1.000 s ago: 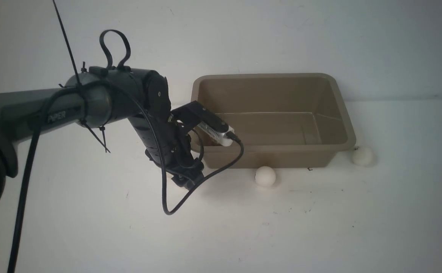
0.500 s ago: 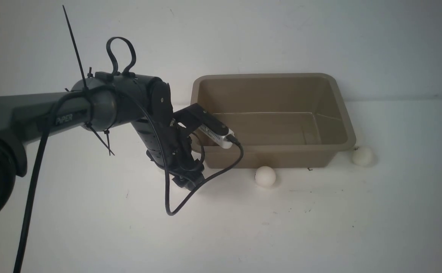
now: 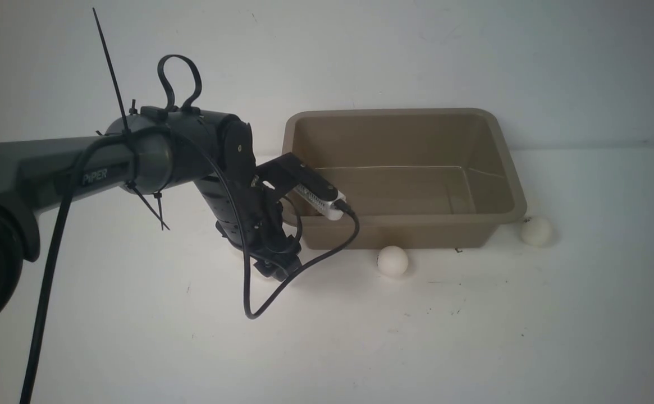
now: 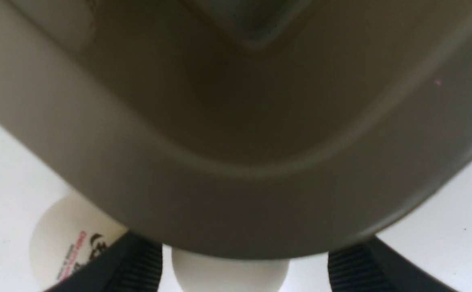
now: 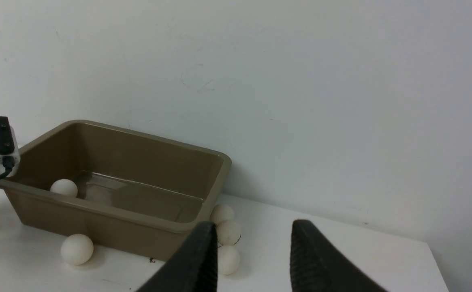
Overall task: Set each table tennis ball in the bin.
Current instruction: Use the left arm to clamp the table tennis ball closest to it, then use the left arm to put the table tennis ball into the box, then use the left arm to clamp the table tennis ball closest to it
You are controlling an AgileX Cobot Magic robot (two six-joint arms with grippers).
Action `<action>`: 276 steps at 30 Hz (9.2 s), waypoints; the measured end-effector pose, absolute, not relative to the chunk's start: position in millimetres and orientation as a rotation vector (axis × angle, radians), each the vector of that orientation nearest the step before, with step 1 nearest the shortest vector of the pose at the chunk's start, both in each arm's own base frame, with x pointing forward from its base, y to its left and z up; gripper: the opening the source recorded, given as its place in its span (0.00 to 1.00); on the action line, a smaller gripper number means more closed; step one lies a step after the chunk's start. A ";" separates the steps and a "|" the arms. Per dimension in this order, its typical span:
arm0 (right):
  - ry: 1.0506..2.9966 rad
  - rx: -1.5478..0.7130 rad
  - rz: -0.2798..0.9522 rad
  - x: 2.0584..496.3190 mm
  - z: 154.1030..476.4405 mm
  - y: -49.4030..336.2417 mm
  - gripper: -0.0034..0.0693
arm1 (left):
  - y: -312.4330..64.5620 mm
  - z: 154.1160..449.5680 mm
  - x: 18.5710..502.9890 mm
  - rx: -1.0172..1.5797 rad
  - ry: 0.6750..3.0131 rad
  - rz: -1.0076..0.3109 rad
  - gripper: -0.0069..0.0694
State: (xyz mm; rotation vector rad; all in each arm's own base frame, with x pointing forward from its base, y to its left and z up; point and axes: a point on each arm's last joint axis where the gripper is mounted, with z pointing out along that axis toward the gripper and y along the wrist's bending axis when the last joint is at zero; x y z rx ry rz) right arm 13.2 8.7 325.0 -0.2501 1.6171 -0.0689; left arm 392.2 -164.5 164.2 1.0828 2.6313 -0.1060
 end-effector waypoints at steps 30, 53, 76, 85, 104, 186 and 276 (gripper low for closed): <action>1.590 -0.243 -0.072 13.4 327.5 8.5 0.38 | -164.2 162.4 394.9 1.054 2.624 -0.089 0.68; 1.583 -0.236 -0.051 13.3 328.3 9.4 0.38 | -164.8 153.8 395.0 1.045 2.653 -0.099 0.62; 1.554 -0.227 -0.049 13.4 331.0 9.2 0.38 | -162.6 205.1 384.4 1.024 2.573 -0.127 0.56; 1.554 -0.227 -0.049 13.4 331.0 9.2 0.38 | -158.2 231.6 371.7 1.039 2.574 -0.136 0.56; 1.557 -0.228 -0.049 13.4 330.7 9.3 0.38 | -195.5 242.7 415.6 1.017 2.231 -0.376 0.56; 1.560 -0.279 -0.121 13.5 329.8 7.9 0.38 | -98.5 419.9 345.9 0.812 2.144 -0.071 0.62; 1.530 -0.287 -0.195 13.8 332.5 4.6 0.38 | -103.3 138.8 413.7 0.945 2.394 -0.270 0.55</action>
